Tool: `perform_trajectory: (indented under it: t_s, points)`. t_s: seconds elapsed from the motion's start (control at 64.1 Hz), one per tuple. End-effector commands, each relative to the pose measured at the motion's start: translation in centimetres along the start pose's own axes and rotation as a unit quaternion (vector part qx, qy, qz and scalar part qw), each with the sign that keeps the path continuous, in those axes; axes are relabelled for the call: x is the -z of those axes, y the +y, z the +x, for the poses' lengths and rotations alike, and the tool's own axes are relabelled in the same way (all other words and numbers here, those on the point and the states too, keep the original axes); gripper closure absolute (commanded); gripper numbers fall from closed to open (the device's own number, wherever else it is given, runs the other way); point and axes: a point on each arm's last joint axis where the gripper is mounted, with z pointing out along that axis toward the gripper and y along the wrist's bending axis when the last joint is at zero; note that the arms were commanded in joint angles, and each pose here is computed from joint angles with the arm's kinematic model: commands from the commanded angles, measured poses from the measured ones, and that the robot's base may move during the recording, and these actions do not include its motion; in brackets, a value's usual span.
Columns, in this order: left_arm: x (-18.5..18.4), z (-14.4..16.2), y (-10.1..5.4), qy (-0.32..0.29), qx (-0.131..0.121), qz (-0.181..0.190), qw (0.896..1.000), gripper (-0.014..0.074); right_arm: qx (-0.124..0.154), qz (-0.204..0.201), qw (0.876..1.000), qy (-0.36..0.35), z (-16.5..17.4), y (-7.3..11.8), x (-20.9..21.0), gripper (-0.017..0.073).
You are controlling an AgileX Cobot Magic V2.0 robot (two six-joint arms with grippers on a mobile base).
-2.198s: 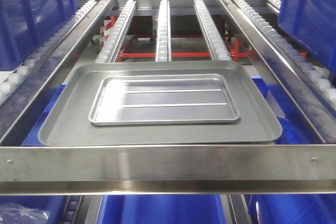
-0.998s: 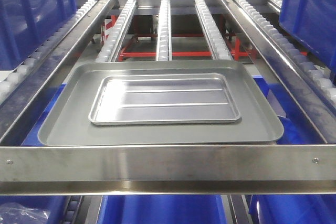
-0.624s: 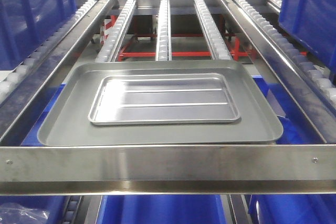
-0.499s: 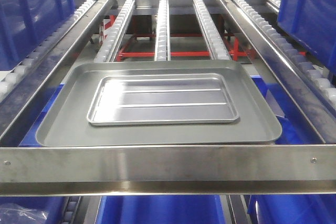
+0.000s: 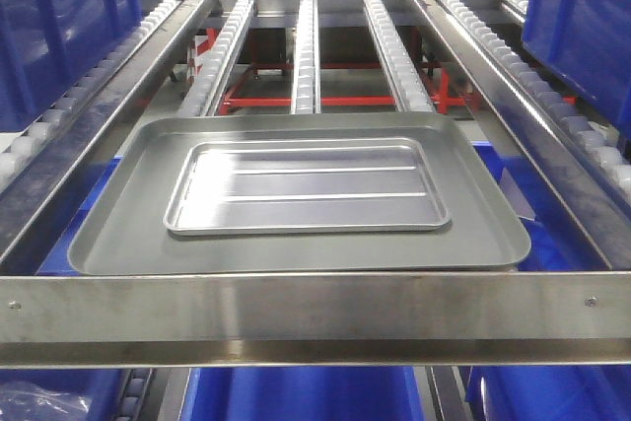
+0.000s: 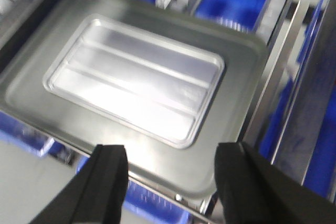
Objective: Grab silver tray and place in blue box
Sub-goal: 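Lower both grippers onto the silver tray's opposite short edges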
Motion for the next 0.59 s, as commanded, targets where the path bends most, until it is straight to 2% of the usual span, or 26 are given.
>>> perform_trajectory:
  t_s: [0.0,0.125,0.218,0.249,0.312,0.483,0.577]
  points:
    - [-1.0,-2.7,-0.4,-0.003,0.010,0.004,1.000,0.0247,-0.003,-0.002,1.000,-0.014,-2.0,0.1,-0.7,0.0082]
    - [-4.2,-4.3,1.1,0.059,0.010,-0.026,0.998,0.0247,-0.014,0.001,0.999,0.041,-2.8,0.1,-3.1,0.0083]
    - [-6.5,-4.9,2.5,0.089,0.012,-0.050,0.995,0.0247,-0.054,0.011,0.996,0.064,-3.5,-0.3,-4.8,0.0083]
    - [-7.4,-5.0,2.9,0.101,0.025,-0.059,0.993,0.0247,-0.071,0.017,0.995,0.071,-3.7,-0.6,-5.4,0.0083]
    - [-9.0,-5.0,3.9,0.127,0.035,-0.081,0.988,0.0247,-0.095,0.030,0.992,0.083,-4.1,-1.5,-6.5,0.0083]
    - [-12.5,-5.0,5.5,0.196,0.066,-0.149,0.967,0.0248,-0.111,0.047,0.986,0.113,-5.2,-2.9,-9.3,0.0083]
    - [-13.7,-5.7,5.9,0.198,0.087,-0.169,0.962,0.0248,-0.111,0.048,0.986,0.118,-5.6,-3.0,-10.7,0.0083]
